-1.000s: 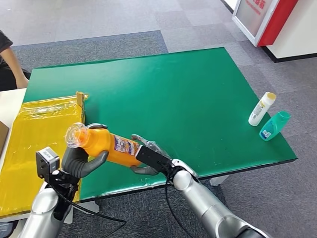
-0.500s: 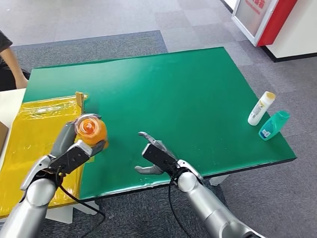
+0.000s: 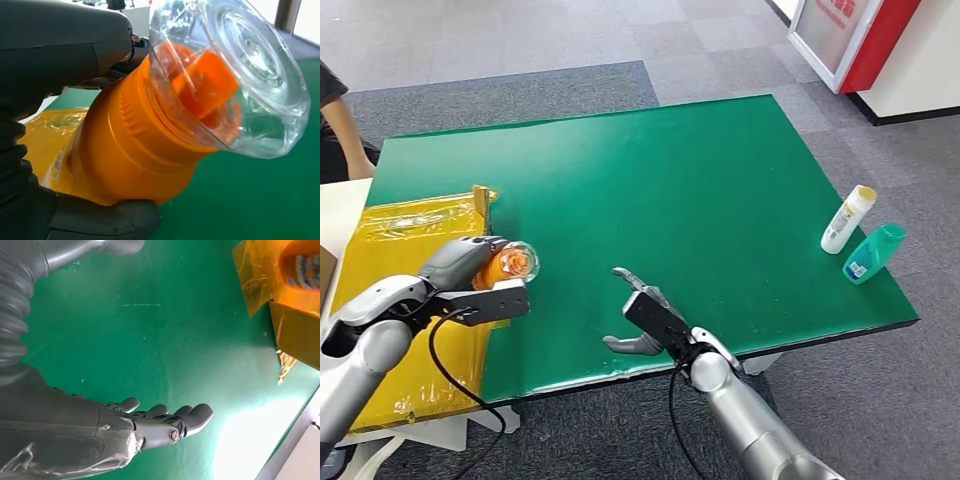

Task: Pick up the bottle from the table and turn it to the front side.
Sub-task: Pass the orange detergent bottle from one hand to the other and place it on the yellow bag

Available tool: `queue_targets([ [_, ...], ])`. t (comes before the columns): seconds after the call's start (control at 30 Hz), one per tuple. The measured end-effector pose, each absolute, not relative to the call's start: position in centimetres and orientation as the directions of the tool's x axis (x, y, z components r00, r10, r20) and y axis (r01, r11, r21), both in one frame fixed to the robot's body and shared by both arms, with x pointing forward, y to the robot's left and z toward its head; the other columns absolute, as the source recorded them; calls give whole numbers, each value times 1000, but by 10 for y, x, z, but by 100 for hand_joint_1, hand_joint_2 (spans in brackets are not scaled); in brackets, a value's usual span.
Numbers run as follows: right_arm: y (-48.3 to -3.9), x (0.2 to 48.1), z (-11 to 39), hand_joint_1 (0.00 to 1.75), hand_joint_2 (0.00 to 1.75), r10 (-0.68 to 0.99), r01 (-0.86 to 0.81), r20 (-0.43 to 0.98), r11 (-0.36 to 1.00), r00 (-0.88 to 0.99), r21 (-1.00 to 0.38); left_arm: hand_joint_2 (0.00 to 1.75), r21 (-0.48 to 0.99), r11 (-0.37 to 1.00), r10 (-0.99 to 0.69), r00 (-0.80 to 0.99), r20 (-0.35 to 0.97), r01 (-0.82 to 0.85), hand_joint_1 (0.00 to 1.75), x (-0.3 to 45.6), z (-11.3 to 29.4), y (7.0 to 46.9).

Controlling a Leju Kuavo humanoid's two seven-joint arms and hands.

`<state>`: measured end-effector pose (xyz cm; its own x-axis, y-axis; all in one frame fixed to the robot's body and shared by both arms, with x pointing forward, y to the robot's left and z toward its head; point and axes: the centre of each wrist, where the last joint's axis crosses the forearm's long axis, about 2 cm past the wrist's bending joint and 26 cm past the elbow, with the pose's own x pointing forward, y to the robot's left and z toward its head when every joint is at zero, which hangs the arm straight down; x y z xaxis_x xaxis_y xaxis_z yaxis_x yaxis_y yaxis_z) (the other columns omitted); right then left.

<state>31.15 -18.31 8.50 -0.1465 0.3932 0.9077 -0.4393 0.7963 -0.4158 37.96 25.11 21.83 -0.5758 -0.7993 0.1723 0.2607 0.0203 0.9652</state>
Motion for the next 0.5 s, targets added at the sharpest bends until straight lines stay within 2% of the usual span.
queue_targets([
  [0.17,-185,310,83,0,175,394,-439,908,797,-142,-414,175,947,-85,-829,-549,105,310,175,386,205,257],
  [0.37,-187,310,83,0,175,395,-436,908,799,-139,-414,175,933,-142,-849,-526,57,329,175,389,195,263],
  [0.5,-187,309,82,0,175,402,-440,906,795,-135,-418,175,937,-214,-899,-432,-78,277,175,388,185,260],
])
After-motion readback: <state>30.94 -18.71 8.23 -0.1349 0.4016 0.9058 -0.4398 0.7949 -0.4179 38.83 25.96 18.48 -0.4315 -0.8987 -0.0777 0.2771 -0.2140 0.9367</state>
